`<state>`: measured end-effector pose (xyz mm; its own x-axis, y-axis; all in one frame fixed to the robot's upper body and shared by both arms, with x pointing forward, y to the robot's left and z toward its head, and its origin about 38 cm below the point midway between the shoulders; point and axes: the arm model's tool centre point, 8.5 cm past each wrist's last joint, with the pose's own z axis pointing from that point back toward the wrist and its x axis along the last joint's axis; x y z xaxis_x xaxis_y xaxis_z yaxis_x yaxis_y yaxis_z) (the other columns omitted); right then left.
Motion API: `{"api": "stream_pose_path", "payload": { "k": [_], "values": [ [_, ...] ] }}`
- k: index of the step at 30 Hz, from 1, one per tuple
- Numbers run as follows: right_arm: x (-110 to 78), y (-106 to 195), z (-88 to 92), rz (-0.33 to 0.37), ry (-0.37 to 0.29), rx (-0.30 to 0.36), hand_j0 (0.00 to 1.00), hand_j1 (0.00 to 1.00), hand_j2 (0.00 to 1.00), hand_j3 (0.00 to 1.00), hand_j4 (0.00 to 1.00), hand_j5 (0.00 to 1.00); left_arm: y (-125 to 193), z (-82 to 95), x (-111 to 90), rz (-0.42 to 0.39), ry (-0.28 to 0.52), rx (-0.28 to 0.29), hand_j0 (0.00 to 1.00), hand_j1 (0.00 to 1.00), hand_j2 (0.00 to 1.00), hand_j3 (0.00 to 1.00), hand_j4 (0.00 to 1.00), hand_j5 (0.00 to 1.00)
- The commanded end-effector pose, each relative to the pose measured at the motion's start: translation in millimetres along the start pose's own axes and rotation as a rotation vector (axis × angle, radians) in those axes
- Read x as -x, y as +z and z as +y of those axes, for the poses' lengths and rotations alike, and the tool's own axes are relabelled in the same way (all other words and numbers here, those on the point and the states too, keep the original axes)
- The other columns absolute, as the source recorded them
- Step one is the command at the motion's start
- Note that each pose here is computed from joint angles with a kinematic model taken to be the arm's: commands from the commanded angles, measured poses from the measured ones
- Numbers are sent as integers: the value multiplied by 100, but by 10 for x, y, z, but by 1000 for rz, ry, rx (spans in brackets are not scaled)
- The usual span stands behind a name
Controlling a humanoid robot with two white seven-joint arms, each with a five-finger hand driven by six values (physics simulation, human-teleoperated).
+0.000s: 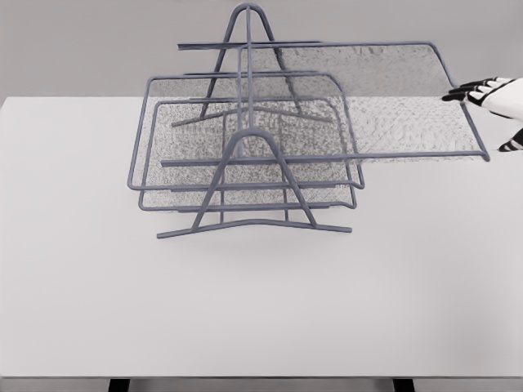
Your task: Pull out the upper folder box with right arm
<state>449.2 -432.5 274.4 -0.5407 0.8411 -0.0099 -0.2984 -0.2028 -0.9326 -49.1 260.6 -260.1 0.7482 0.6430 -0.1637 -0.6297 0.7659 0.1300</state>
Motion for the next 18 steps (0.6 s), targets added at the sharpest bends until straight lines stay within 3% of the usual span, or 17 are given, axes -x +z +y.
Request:
{"api": "stream_pose_path", "payload": {
  "k": [1, 5, 6, 7, 9, 11, 14, 15, 18],
  "values": [
    [89, 101, -10, 21, -15, 1, 100, 100, 100, 100, 100, 100, 0, 1, 3, 2, -1, 0, 100, 100, 100, 100, 100, 100],
    [127, 172, -43, 31, -14, 2, 100, 100, 100, 100, 100, 100, 0, 1, 1, 0, -1, 0, 100, 100, 100, 100, 100, 100],
    [115, 185, -90, 22, -23, 25, 100, 100, 100, 100, 100, 100, 0, 1, 1, 0, -1, 0, 100, 100, 100, 100, 100, 100],
    [86, 216, -183, -20, -81, 92, 100, 100, 100, 100, 100, 100, 0, 1, 1, 0, -1, 0, 100, 100, 100, 100, 100, 100],
    [-3, 194, -321, -71, -104, 153, 100, 100, 100, 100, 100, 100, 0, 1, 1, 0, -1, 0, 100, 100, 100, 100, 100, 100],
    [-472, 135, -622, -209, -9, 202, 100, 100, 100, 100, 100, 100, 0, 1, 1, 0, -1, 0, 100, 100, 100, 100, 100, 100],
    [-959, 31, -674, -350, 60, 184, 100, 100, 100, 100, 100, 100, 0, 1, 1, 0, -1, 0, 100, 100, 100, 100, 100, 100],
    [-1086, 7, -654, -403, 44, 185, 100, 100, 100, 100, 100, 100, 0, 1, 1, 0, -1, 0, 100, 100, 100, 100, 100, 100],
    [-1183, -4, -659, -430, 54, 189, 100, 100, 100, 100, 100, 100, -10, 67, 82, 20, -2, -15, 100, 100, 100, 100, 100, 100]
  ]
}}
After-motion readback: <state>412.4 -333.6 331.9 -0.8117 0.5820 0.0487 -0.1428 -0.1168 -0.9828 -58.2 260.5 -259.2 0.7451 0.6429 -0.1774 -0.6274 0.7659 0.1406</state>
